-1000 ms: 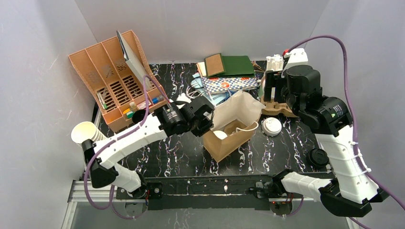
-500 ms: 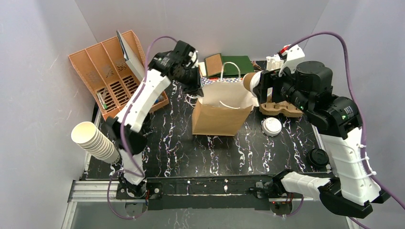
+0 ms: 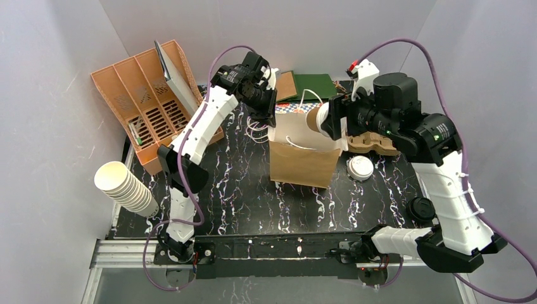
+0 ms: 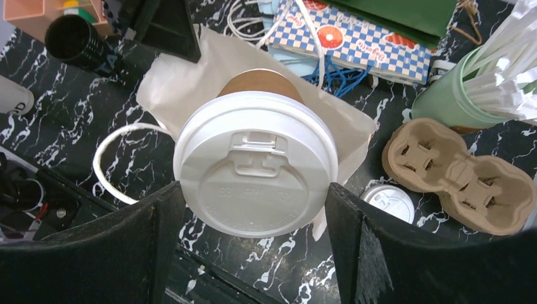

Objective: Pack the takeout coffee
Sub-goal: Place the coffee cup on the cup tray.

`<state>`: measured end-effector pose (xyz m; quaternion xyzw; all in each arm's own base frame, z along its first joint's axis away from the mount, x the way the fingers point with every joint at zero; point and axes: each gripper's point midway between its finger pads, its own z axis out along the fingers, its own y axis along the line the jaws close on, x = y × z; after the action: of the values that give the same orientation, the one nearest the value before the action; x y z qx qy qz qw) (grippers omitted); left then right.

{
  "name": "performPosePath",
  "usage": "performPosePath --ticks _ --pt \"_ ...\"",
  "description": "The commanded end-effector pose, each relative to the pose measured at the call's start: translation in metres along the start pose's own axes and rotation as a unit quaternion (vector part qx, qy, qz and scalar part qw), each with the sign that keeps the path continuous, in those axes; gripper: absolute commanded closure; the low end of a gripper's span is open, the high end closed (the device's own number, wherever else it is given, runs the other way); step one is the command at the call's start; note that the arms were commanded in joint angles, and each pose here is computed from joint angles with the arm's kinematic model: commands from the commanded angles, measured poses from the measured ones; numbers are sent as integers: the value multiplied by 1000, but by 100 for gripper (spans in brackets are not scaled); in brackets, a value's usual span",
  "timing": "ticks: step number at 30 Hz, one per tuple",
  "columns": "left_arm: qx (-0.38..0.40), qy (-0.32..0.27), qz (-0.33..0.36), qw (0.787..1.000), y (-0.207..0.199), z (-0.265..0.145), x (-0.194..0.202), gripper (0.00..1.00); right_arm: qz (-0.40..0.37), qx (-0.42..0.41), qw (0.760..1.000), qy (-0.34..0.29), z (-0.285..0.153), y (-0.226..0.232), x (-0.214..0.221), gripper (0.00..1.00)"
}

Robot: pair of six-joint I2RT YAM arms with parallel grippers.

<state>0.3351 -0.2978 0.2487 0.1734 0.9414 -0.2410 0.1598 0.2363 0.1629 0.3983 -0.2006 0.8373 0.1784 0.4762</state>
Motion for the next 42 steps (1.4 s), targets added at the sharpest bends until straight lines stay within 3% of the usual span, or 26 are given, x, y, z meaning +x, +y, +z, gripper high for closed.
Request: performPosePath --ticks 1,3,16,30,36,37,42 --pt "15 -75 27 997 -14 -32 -16 94 -7 -7 999 36 5 2 19 55" --pt "26 -80 32 996 -17 -31 -18 100 -4 1 998 62 12 -1 31 55" --pt "68 -98 46 992 -31 -10 -44 100 59 -19 982 181 34 13 73 57" --pt "127 -46 -86 987 -51 0 -46 100 135 -98 970 177 43 64 62 62" --pt "148 -57 -94 983 -59 -3 -55 100 136 -83 973 165 54 66 52 64" --pt "150 -62 -92 982 -60 -4 -57 99 134 -63 975 164 53 60 52 65" --pt "165 -118 -67 977 -70 -23 -77 74 110 30 980 162 46 25 55 64"
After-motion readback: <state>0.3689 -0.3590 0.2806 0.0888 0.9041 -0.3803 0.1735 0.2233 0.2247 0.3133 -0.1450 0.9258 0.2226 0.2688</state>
